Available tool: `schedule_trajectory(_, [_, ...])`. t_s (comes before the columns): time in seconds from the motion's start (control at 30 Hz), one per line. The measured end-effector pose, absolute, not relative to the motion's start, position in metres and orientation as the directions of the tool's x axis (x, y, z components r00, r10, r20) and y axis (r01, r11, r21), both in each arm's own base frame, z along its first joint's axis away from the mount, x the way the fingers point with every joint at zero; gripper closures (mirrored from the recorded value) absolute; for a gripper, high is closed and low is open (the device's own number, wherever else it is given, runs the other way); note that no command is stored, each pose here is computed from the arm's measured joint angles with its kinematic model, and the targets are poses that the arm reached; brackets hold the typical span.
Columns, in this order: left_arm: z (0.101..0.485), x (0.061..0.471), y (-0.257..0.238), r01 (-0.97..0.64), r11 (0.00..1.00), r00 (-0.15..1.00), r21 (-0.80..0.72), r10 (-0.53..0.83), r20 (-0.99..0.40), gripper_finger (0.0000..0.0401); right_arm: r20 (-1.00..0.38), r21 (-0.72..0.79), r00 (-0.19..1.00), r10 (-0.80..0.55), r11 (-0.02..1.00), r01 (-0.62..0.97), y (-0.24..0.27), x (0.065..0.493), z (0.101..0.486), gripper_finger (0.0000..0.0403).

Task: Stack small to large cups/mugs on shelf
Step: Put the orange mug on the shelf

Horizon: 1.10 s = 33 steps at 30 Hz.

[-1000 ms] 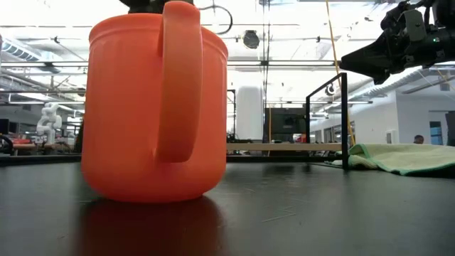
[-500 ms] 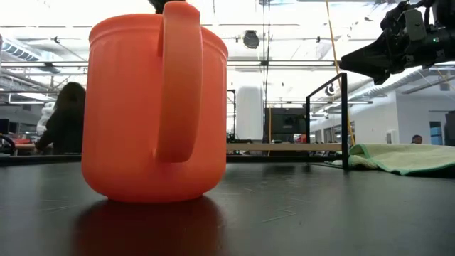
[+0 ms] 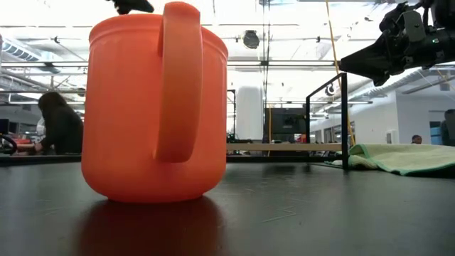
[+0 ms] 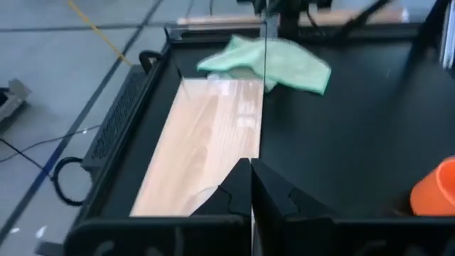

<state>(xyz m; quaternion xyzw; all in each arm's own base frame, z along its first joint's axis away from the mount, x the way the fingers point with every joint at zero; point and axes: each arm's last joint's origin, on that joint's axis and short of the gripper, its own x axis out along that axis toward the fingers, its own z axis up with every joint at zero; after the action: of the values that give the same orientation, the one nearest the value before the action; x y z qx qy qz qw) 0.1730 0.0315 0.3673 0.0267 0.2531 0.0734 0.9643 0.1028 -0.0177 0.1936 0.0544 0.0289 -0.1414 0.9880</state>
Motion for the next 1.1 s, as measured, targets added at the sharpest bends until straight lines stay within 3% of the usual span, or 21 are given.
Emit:
schedule_trajectory(0.27, [0.308, 0.142, 0.020, -0.175, 0.985, 0.900, 0.014, 0.165, -0.404, 0.0400, -0.091, 0.108, 0.957, -0.276, 0.952, 0.285, -0.018, 0.104, 0.192, 0.0286])
schedule_trajectory(0.5, [0.268, 0.131, 0.009, -0.120, 0.993, 0.949, -0.009, 0.112, -0.296, 0.0400, -0.113, 0.129, 0.955, -0.275, 0.949, 0.289, -0.018, 0.107, 0.190, 0.0290])
schedule_trajectory(0.6, [0.250, 0.129, 0.006, -0.128, 0.992, 0.961, -0.003, 0.123, -0.248, 0.0400, -0.116, 0.093, 0.957, -0.266, 0.956, 0.277, -0.018, 0.108, 0.190, 0.0313])
schedule_trajectory(0.77, [0.224, 0.123, 0.005, -0.143, 0.990, 0.969, -0.002, 0.139, -0.203, 0.0400, -0.070, 0.055, 0.971, -0.227, 0.971, 0.231, -0.017, 0.108, 0.194, 0.0390])
schedule_trajectory(1.1, [0.188, 0.114, 0.004, -0.143, 0.990, 0.980, -0.009, 0.140, -0.142, 0.0400, -0.031, 0.042, 0.998, -0.053, 0.998, 0.055, -0.011, 0.114, 0.198, 0.0402])
